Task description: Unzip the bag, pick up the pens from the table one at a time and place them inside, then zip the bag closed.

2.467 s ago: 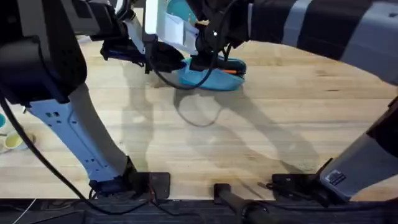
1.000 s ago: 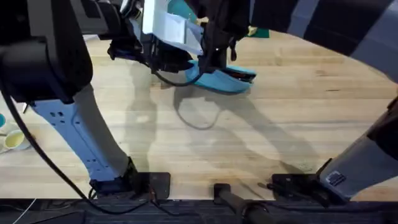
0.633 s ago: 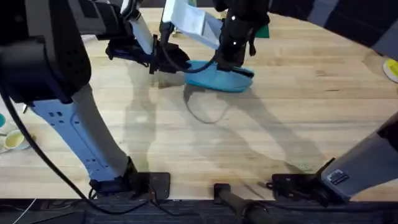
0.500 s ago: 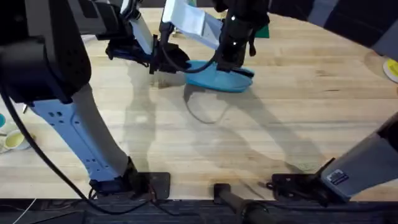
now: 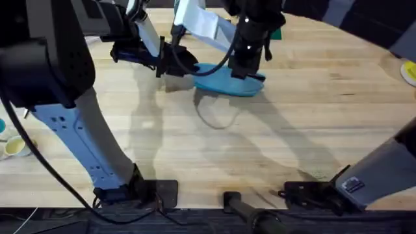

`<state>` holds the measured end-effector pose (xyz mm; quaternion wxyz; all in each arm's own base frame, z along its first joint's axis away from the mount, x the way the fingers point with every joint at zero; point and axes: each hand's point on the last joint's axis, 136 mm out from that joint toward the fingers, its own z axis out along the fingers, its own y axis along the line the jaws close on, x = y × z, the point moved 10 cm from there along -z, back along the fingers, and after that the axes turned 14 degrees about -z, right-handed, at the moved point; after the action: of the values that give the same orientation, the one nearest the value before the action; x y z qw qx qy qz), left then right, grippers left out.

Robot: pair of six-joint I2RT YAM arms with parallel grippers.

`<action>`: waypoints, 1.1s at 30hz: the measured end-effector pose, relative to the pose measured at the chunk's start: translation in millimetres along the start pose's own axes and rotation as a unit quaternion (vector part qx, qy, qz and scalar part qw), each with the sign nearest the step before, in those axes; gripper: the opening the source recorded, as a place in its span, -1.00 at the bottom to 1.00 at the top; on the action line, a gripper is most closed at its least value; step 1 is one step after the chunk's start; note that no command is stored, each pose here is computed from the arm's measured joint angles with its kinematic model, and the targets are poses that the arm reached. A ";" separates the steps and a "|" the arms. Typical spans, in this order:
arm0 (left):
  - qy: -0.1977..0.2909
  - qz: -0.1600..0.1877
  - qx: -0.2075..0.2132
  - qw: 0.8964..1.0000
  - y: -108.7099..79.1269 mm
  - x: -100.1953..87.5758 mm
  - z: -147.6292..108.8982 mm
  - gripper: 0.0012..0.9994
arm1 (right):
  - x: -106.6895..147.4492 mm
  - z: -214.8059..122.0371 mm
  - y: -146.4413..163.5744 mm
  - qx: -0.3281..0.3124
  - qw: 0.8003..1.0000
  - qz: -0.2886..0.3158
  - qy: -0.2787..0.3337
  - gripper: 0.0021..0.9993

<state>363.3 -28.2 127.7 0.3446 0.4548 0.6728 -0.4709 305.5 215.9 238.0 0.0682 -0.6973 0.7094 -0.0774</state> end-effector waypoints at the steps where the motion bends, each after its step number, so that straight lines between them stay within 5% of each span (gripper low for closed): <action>1: 0.000 0.000 0.000 1.000 0.0 0.0 0.0 -0.92 | 2.1 0.2 0.4 -0.005 1.000 0.003 0.002 -0.94; 33: 0.001 -0.001 -0.005 1.000 1.0 1.3 -3.5 -0.92 | 53.4 4.7 -9.4 -0.063 0.993 0.085 0.045 -0.94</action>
<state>363.6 -24.3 127.3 0.3460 0.4529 0.6759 -0.4673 314.7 162.3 236.0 -0.0015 -0.6330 0.7720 -0.0575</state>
